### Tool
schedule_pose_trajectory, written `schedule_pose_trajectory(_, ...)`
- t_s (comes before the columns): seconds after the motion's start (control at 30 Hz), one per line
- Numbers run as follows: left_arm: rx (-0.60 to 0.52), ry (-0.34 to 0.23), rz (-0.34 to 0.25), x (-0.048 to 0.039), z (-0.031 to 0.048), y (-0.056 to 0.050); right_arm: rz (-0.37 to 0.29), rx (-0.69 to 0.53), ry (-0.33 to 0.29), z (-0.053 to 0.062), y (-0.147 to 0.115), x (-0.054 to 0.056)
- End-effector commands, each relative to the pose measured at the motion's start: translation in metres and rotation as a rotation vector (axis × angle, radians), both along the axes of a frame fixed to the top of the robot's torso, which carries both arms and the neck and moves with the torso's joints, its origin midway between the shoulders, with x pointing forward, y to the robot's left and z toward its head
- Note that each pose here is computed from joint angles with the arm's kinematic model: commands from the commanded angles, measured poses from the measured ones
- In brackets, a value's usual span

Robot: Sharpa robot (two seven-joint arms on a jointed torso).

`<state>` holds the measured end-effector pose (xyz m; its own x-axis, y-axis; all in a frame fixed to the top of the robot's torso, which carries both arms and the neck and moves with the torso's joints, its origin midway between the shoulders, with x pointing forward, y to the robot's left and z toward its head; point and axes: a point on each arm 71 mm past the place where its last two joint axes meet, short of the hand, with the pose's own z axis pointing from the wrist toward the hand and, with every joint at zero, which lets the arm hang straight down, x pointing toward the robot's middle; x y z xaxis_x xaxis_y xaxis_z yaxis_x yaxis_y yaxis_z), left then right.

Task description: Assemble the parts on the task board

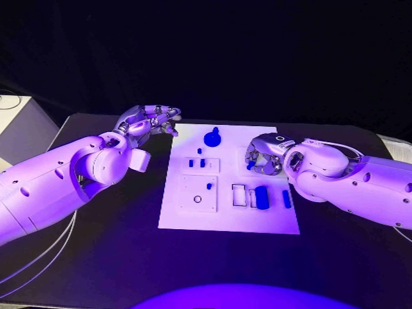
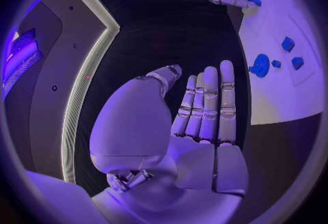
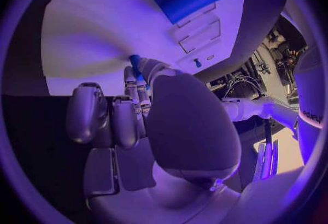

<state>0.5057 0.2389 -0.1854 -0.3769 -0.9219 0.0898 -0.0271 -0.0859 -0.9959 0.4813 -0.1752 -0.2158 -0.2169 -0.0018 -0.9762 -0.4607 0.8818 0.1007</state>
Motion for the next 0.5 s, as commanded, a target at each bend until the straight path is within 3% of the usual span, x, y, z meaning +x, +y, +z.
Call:
schedule_pose_trajectory(0.03,-0.001,-0.005,-0.005,-0.0003,0.0009,-0.0012,0.008,-0.006,-0.022,-0.0003,0.0017,-0.0011)
schedule_pose_trajectory(0.5,0.002,-0.003,-0.004,-0.0001,0.0004,-0.0006,-0.023,0.082,-0.106,0.0069,-0.0002,-0.0048)
